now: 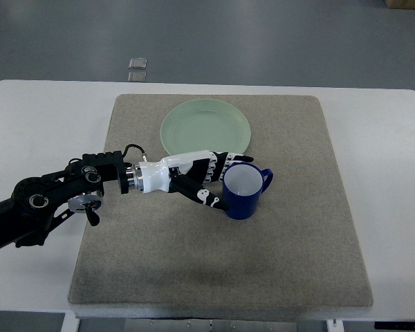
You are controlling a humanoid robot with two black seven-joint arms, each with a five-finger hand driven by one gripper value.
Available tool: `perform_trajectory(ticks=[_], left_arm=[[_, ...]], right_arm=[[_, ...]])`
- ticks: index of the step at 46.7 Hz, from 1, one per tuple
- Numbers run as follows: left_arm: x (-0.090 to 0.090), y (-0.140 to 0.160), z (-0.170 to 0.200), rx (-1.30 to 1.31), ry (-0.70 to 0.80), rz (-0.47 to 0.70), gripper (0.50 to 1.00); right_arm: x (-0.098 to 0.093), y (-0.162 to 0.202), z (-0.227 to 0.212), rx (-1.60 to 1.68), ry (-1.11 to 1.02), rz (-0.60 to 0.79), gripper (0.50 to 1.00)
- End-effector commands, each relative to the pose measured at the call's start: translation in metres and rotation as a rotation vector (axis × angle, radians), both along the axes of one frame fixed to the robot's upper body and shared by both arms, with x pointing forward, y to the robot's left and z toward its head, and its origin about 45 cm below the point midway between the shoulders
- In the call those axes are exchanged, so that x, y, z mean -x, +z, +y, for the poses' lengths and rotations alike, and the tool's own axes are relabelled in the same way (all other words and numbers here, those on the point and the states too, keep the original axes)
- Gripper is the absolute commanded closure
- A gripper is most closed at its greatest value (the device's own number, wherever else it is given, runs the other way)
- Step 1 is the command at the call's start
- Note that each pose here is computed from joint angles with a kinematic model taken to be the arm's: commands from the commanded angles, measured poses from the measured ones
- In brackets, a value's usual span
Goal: Place cup left of plate with left hand
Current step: 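Reach the left hand past the plate to the blue mug's side, then close the left hand fingers around the blue mug body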
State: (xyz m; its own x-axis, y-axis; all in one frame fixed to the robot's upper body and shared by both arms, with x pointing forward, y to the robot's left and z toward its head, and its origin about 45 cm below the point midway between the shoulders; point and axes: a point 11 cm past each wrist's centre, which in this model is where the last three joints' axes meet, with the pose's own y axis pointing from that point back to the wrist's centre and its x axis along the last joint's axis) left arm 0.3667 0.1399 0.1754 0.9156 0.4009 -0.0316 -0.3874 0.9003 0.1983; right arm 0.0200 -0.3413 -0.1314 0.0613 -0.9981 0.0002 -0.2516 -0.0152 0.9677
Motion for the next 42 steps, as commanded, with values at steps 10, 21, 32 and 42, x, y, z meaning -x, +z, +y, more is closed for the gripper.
perform_trajectory(ticks=[10,21,32,42], left_arm=[[-0.008,-0.01,-0.008,-0.008,0.053,0.001,0.501],[-0.007,-0.009,-0.013,0.004,0.05,0.003,0.501],[-0.007,-0.011,-0.019,0.016,0.052,0.013,0.501],[-0.006,-0.012,-0.023,0.017,0.05,0.014,0.504]], right_arm=[[0.0,0.0,0.0,0.0,0.0,0.0,0.568],[0.0,0.0,0.0,0.0,0.0,0.0,0.568],[0.0,0.0,0.0,0.0,0.0,0.0,0.568],[0.0,0.0,0.0,0.0,0.0,0.0,0.568]])
